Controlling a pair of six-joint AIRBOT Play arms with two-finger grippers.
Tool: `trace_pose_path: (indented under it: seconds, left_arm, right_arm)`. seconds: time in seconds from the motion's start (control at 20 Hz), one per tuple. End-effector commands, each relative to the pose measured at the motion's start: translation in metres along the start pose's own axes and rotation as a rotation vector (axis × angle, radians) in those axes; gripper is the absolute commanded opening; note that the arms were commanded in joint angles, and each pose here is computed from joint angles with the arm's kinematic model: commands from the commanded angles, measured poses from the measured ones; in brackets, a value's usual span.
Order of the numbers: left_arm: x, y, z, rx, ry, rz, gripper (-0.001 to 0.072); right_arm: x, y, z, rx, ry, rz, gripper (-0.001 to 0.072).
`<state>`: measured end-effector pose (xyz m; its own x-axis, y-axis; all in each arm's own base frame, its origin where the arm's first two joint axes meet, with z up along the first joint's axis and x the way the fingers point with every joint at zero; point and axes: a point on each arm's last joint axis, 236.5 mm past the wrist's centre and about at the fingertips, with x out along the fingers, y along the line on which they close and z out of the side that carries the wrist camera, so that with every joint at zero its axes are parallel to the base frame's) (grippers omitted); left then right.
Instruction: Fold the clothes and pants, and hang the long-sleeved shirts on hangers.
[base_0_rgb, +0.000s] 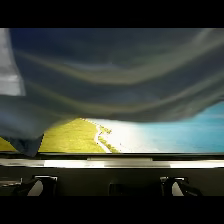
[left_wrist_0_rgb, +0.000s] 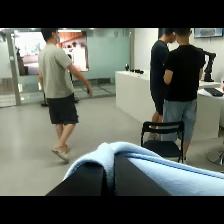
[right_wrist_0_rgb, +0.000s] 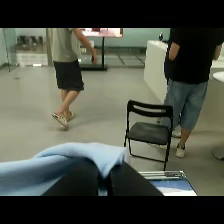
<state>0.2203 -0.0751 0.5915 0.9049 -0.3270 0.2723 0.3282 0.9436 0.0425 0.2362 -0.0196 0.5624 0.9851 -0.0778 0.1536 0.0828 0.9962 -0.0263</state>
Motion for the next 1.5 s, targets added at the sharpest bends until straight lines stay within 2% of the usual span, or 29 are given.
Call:
trace_pose_path:
  seconds: [0.0, 0.1, 0.3, 0.45, 0.55, 0.65, 0.8, 1.0, 1.1, 1.35, 1.45]
  left_arm:
    - [0.0, 0.011, 0.0, -0.013, 0.003, 0.046, 0.0024]
    - [0.02, 0.035, -0.053, -0.075, 0.182, 0.065, 0.0024]
    - [0.059, 0.065, -0.264, -0.401, 0.752, -0.019, 0.0024]
    - [0.07, 0.044, -0.426, -0.574, 1.045, -0.101, 0.0024]
    - [0.068, 0.028, -0.519, -0.677, 1.17, -0.077, 0.0024]
    - [0.071, 0.024, -0.593, -0.733, 1.243, -0.027, 0.0024]
    - [0.101, 0.04, -0.644, -0.815, 1.209, 0.036, 0.0025]
    - [0.161, 0.088, -0.645, -0.754, 1.023, 0.127, 0.0025]
    - [0.177, 0.101, -0.646, -0.731, 0.955, 0.167, 0.0025]
    - [0.176, 0.073, -0.687, -0.722, 1.017, 0.141, 0.0026]
    - [0.177, 0.067, -0.694, -0.719, 1.019, 0.14, 0.0025]
  right_arm:
    - [0.003, -0.006, 0.002, 0.024, -0.012, -0.021, 0.004]
    - [0.035, -0.012, -0.053, 0.063, 0.191, -0.008, 0.004]
    - [0.091, -0.016, -0.271, 0.206, 0.941, 0.076, 0.0039]
    - [0.105, -0.012, -0.429, 0.248, 1.347, 0.078, 0.0038]
    - [0.108, 0.002, -0.513, 0.208, 1.501, 0.072, 0.0038]
    - [0.126, 0.022, -0.574, 0.238, 1.546, 0.05, 0.004]
    - [0.177, 0.035, -0.619, 0.351, 1.412, -0.015, 0.0041]
    - [0.26, 0.012, -0.599, 0.486, 1.041, -0.122, 0.004]
    - [0.275, -0.004, -0.595, 0.508, 0.961, -0.149, 0.004]
    - [0.243, -0.007, -0.655, 0.524, 1.152, -0.181, 0.004]
    - [0.243, -0.003, -0.661, 0.553, 1.159, -0.179, 0.004]
